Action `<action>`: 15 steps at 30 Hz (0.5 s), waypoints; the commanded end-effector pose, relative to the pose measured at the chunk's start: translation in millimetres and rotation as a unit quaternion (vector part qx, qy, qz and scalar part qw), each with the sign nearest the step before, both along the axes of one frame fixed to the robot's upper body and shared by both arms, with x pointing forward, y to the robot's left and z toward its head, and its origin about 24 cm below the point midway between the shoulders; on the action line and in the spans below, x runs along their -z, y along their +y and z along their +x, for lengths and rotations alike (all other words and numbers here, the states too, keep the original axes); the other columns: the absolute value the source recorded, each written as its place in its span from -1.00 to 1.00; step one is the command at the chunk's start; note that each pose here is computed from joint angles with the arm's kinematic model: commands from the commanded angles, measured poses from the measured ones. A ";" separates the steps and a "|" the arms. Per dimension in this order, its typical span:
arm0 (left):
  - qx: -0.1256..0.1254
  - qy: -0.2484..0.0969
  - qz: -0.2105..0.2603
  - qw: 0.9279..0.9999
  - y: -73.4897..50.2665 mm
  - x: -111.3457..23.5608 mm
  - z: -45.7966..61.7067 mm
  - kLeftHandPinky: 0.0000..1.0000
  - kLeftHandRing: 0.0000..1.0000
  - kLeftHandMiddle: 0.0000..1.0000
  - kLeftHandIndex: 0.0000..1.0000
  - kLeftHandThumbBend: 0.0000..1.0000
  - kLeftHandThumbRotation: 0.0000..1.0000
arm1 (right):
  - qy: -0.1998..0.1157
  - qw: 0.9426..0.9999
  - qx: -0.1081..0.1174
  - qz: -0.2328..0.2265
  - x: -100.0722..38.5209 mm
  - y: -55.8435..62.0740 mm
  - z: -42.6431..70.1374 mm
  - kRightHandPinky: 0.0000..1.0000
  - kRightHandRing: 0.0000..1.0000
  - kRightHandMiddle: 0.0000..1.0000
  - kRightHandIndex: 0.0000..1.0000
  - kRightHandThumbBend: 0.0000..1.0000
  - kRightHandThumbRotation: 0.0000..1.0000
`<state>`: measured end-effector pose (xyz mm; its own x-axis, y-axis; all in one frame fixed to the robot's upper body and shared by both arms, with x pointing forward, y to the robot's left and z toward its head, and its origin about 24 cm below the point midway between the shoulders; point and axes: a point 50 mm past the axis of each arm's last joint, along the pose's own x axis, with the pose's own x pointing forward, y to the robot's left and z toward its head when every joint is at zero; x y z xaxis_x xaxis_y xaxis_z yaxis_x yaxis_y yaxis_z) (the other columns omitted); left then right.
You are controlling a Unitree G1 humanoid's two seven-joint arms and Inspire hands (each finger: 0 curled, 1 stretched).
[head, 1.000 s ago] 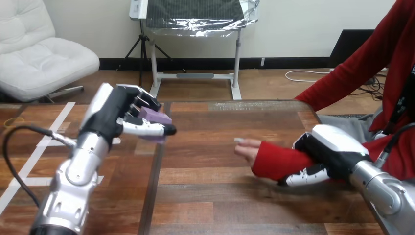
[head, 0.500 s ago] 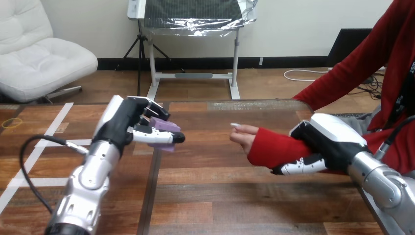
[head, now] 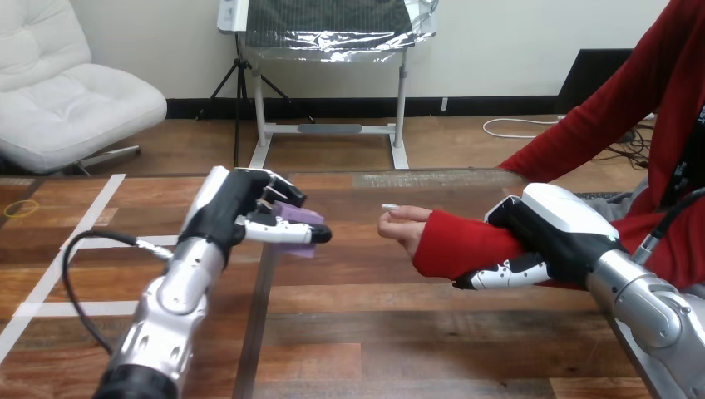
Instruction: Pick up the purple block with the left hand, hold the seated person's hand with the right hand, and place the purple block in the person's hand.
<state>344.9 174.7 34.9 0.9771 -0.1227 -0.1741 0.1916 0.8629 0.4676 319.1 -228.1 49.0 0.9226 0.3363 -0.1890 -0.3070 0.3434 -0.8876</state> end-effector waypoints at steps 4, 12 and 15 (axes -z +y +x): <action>0.030 -0.071 -0.013 0.997 -32.6 -41.9 27.9 -0.19 -0.12 -0.11 -0.15 0.73 -1.00 | -0.088 0.995 -0.023 0.049 -48.5 17.1 14.1 -0.52 -0.47 -0.38 -0.34 0.38 -0.15; 0.033 -0.070 -0.022 0.997 -45.0 -42.2 31.5 -0.18 -0.13 -0.12 -0.15 0.73 -1.00 | -0.099 0.993 -0.037 0.056 -53.7 25.3 13.9 -0.54 -0.49 -0.40 -0.37 0.37 -0.15; 0.037 -0.070 -0.028 0.996 -49.5 -43.1 32.7 -0.19 -0.14 -0.12 -0.15 0.71 -1.00 | -0.100 0.992 -0.041 0.061 -54.8 28.5 14.2 -0.57 -0.51 -0.42 -0.39 0.37 -0.15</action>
